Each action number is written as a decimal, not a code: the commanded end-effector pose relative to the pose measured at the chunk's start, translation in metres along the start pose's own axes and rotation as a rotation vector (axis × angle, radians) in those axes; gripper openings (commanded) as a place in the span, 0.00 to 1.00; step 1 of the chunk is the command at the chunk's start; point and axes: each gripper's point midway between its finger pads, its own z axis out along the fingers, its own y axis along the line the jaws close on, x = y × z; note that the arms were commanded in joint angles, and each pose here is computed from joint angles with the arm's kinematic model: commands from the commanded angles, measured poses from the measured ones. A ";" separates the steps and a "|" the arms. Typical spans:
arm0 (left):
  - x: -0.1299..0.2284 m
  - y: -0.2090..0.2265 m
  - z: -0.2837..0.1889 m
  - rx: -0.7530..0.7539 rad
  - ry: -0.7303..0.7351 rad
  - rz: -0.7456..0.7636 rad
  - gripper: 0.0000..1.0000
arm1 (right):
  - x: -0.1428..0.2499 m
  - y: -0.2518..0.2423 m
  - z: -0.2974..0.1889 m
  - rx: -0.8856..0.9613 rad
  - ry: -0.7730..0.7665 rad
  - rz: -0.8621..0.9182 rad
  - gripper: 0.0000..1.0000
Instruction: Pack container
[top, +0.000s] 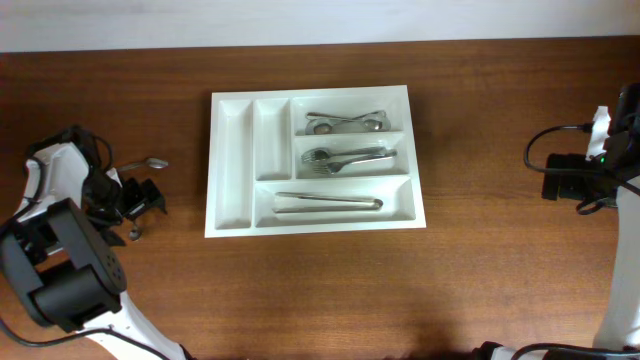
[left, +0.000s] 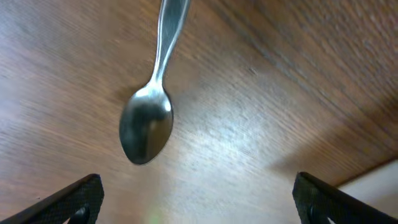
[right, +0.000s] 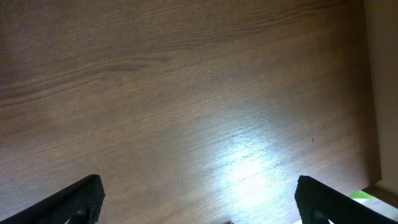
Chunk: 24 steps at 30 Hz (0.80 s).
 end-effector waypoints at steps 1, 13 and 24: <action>0.001 0.003 -0.026 0.101 -0.036 -0.042 0.99 | 0.001 -0.005 -0.006 0.020 -0.016 0.017 0.99; 0.036 0.044 -0.065 0.366 -0.131 -0.197 0.99 | 0.001 -0.005 -0.006 0.020 -0.016 0.017 0.99; 0.042 0.009 -0.037 0.652 -0.201 -0.030 0.99 | 0.001 -0.005 -0.006 0.020 -0.016 0.017 0.99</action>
